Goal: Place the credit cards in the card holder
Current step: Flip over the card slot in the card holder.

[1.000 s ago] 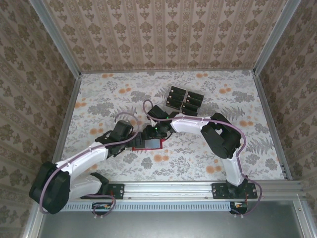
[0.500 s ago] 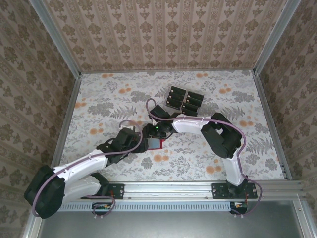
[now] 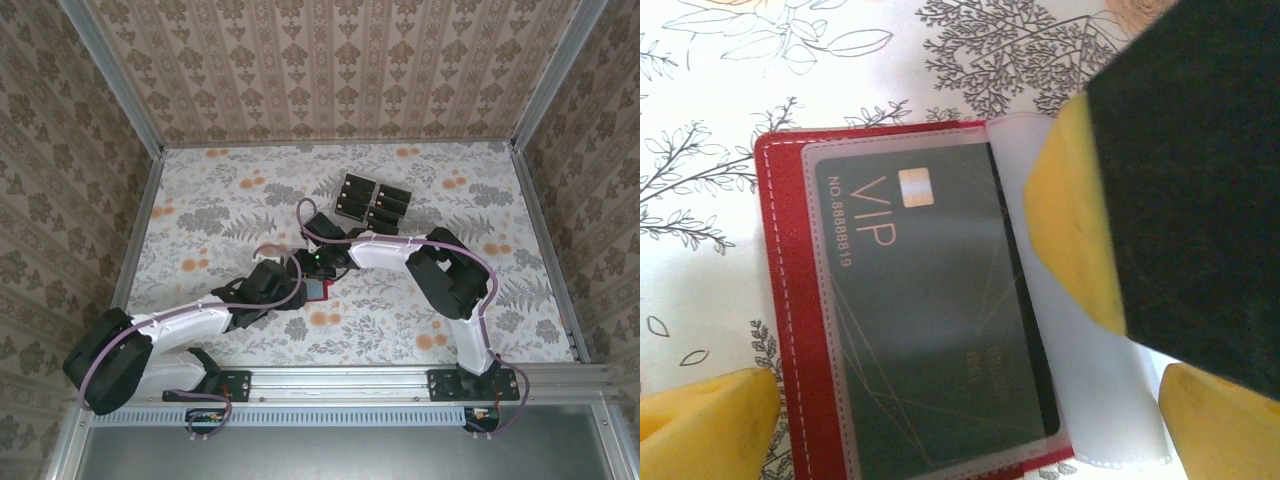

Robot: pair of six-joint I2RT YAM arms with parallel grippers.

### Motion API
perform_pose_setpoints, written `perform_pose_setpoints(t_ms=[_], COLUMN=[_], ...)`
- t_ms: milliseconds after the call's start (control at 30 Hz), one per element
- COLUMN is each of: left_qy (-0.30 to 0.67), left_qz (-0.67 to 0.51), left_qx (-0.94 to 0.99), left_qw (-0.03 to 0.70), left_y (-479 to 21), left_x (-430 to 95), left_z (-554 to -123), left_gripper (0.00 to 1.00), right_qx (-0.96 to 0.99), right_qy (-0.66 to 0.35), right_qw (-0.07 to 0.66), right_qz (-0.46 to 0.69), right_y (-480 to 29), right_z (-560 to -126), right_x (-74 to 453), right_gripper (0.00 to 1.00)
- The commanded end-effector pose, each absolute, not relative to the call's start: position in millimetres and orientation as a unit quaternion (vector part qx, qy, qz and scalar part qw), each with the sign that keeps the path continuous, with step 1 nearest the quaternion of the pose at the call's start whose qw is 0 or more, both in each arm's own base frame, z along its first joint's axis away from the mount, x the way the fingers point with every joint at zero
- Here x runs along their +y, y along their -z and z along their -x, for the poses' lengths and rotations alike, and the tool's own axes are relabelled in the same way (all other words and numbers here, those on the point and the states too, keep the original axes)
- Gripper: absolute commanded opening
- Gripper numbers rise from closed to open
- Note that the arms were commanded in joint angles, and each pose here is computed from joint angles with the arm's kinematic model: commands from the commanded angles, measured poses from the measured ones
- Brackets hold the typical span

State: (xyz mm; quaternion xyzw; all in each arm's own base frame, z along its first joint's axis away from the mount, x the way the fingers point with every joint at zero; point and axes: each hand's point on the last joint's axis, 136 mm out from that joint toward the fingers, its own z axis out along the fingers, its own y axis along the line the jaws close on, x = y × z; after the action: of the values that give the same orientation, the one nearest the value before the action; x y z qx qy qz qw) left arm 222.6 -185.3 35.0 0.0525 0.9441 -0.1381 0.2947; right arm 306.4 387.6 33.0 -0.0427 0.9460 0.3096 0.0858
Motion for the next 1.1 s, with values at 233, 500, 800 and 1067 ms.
perform_pose_setpoints(t_ms=[233,500,800,1067], left_qy=[0.086,0.080,0.078,0.078], left_qz=[-0.002,0.001,-0.001,-0.003], left_qx=[0.950,0.952,0.953,0.953], left_qw=[0.300,0.296,0.294,0.294], left_y=[-22,-14,-10,-10], left_x=[-163,-159,-160,-159], left_z=[-225,-222,-222,-222], left_gripper=[1.00,1.00,1.00,1.00], right_qx=[0.951,0.941,0.940,0.941], right_qy=[-0.299,-0.316,-0.319,-0.320], right_qw=[0.077,0.121,0.117,0.105], right_qz=[0.017,-0.011,-0.019,-0.014], right_y=[-34,-58,-49,-39], right_z=[-299,-302,-301,-303], right_x=[367,354,355,363], right_gripper=[0.54,0.58,0.58,0.58])
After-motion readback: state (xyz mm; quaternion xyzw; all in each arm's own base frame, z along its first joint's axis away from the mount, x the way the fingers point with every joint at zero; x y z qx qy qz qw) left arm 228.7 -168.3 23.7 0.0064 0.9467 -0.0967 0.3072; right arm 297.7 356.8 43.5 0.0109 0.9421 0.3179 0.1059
